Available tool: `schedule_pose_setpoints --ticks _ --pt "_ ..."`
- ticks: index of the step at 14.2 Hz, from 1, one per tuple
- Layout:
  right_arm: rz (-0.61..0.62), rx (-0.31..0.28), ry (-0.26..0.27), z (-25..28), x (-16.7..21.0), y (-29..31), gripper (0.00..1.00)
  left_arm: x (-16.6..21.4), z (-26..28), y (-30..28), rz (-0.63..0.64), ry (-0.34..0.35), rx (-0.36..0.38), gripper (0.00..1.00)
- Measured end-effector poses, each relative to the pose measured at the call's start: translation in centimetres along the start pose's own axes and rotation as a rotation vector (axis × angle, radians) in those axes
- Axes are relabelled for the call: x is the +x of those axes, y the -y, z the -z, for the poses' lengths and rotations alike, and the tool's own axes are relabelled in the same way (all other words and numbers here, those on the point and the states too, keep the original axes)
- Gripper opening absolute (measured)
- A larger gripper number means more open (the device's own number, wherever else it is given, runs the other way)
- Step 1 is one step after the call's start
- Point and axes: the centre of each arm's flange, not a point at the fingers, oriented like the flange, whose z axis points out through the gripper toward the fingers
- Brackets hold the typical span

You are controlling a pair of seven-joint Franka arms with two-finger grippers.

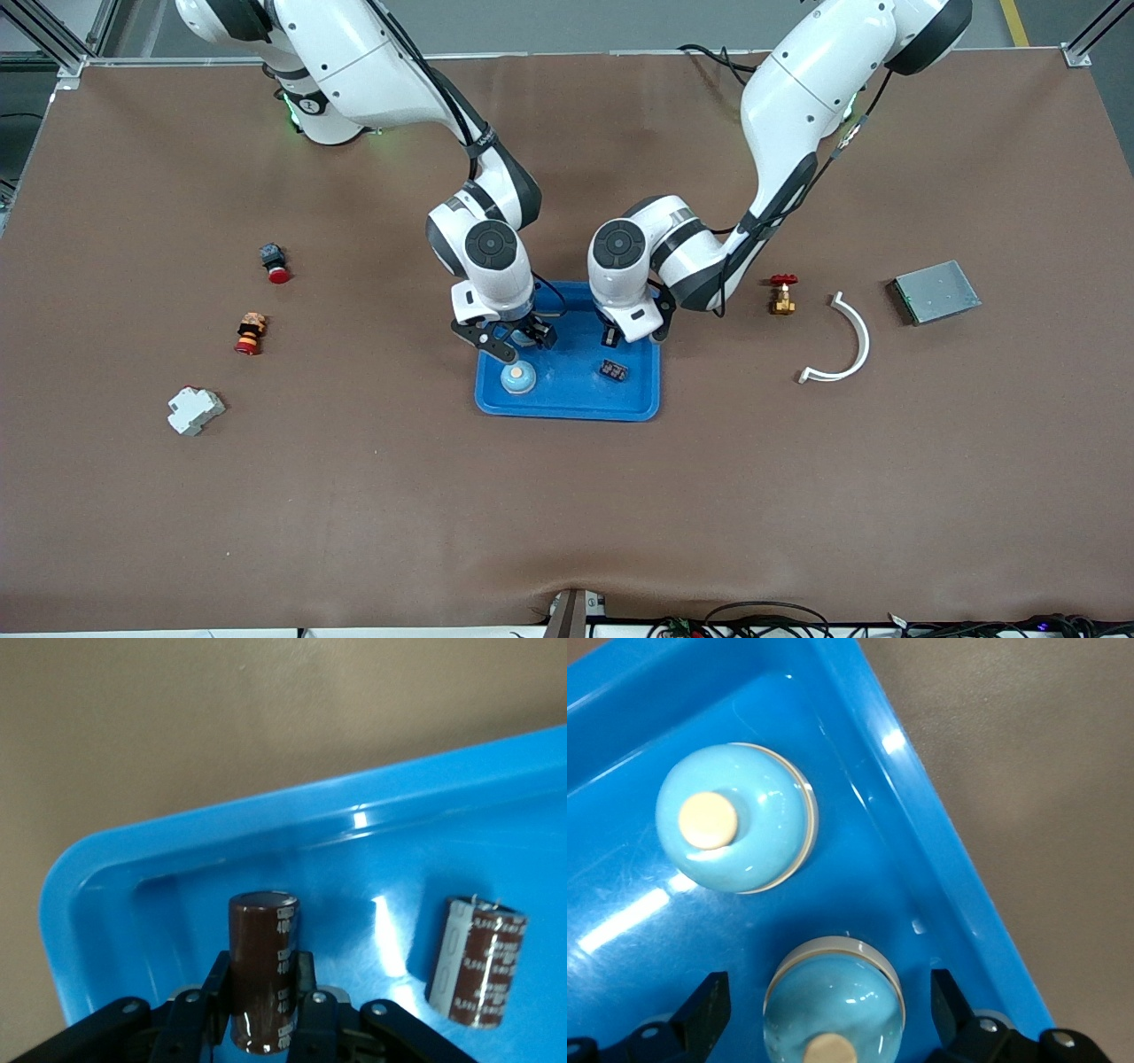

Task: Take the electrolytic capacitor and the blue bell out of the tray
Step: 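Carry the capacitor toward the white bracket while the right gripper carries the bell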

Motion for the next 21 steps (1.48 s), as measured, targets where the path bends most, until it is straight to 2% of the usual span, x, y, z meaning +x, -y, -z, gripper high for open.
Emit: schedule_pose_setpoints --ticks 4,6,9,13,15,18,21 --pt "-0.004 -0.002 0.001 -0.2 -0.7 0.2 1.0 3.4 4.3 -3.2 -0.032 -0.087 -0.114 0.32" --pt "-0.001 -0.003 0.002 -0.3 -1.1 0.3 0.95 6.8 8.2 -5.3 -0.064 -0.108 -0.154 0.32" --pt "0.003 -0.001 0.001 -0.2 -1.4 0.5 0.67 13.3 13.4 -7.7 -0.114 -0.122 -0.164 0.32" --pt "0.002 0.004 -0.001 0.5 -1.1 1.0 0.67 21.1 19.2 -8.5 -0.179 -0.09 -0.12 0.32" --pt "0.016 -0.02 0.003 1.4 -0.5 1.4 0.67 26.2 20.6 -8.0 -0.215 -0.092 -0.063 0.32" --pt "0.082 -0.058 0.015 5.0 2.4 1.3 0.67 34.2 18.8 -7.1 -0.257 -0.079 0.038 0.32" --pt "0.161 -0.066 0.074 10.2 7.1 -1.3 0.67 40.6 15.5 -5.8 -0.302 -0.05 0.106 0.32"
